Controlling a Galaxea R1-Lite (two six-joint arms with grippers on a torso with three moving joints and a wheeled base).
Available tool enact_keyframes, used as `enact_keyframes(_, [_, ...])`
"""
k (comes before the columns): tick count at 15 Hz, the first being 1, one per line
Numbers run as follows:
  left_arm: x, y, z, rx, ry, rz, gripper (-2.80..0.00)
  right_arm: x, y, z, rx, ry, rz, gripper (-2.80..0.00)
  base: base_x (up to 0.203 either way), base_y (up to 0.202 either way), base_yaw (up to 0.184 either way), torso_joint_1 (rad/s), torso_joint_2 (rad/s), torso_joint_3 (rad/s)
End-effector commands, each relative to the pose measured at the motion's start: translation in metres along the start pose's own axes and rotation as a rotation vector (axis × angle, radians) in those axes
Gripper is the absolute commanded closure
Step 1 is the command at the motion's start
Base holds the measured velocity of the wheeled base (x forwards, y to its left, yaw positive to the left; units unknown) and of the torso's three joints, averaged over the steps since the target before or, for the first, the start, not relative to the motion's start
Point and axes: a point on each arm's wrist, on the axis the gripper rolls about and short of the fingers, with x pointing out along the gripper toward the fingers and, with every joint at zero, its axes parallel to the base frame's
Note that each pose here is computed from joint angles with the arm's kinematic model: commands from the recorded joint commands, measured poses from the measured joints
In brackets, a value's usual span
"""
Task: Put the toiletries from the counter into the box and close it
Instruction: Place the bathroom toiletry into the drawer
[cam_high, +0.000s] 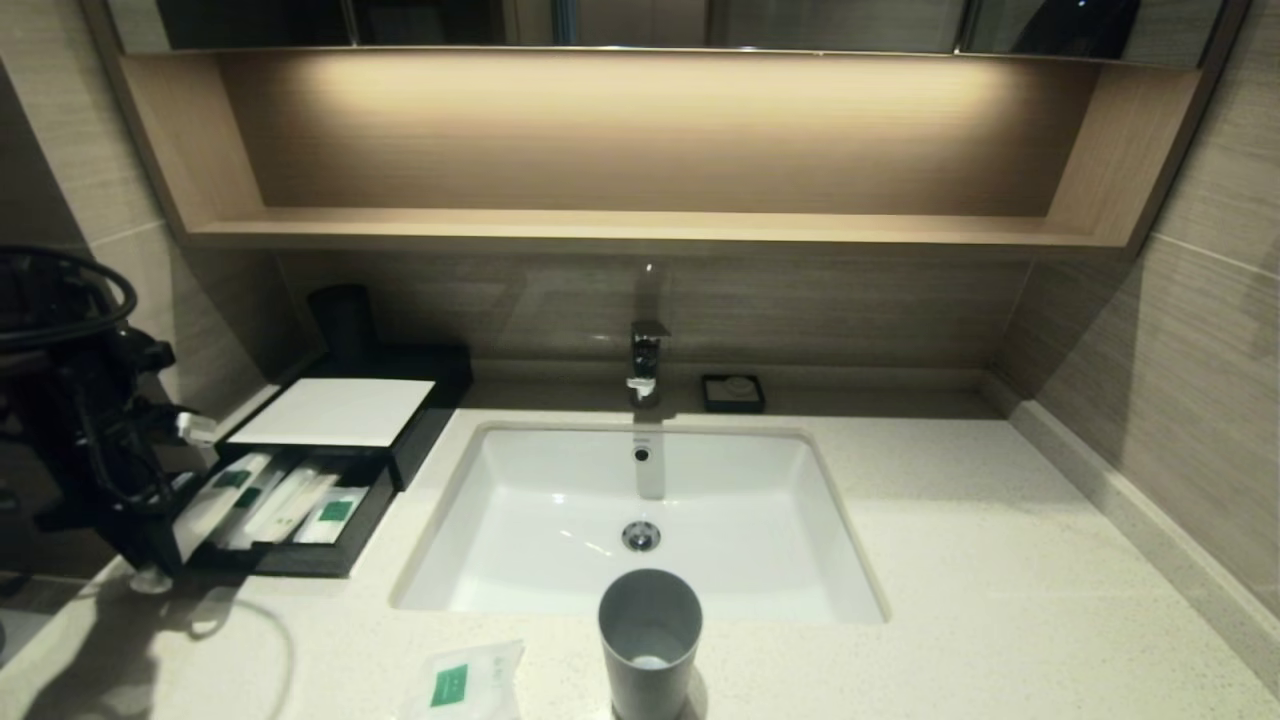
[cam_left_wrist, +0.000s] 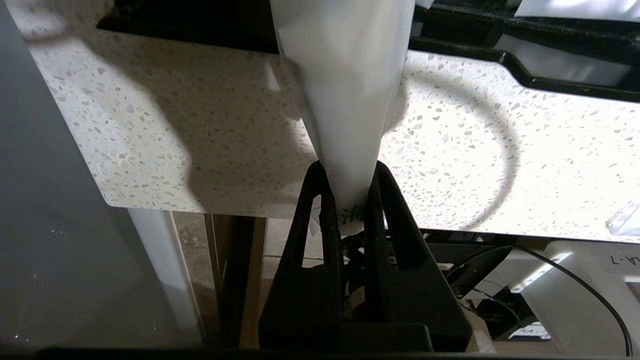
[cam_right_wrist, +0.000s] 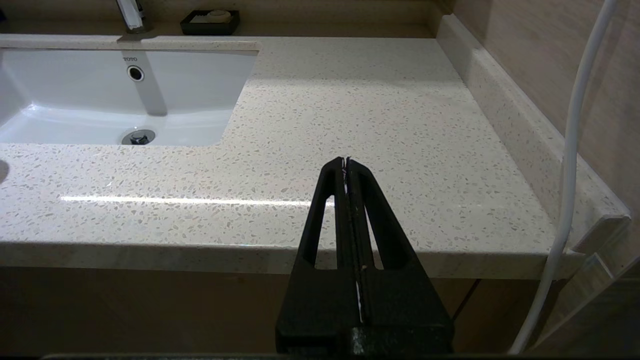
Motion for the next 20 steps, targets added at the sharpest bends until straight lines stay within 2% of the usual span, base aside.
enact_keyframes(1, [0.001,0.0,0.002,0.005,-0.009,0.002,0.0,0.0,0.0,0.0,0.0,0.002,0.0,0.0,0.0,0.0,0.0,0.0,0.0,0.0])
enact_keyframes(15, [0.001,-0.007,0.006,0.015,-0.04,0.008,0.0,0.0,0.0,0.0,0.0,0.002,0.0,0.0,0.0,0.0,0.0,0.0,0.0,0.0])
enact_keyframes(20, [-0.016,-0.012,-0.011,0.012,-0.007,-0.004,0.0,0.0,0.0,0.0,0.0,0.002,0.0,0.0,0.0,0.0,0.0,0.0,0.0,0.0])
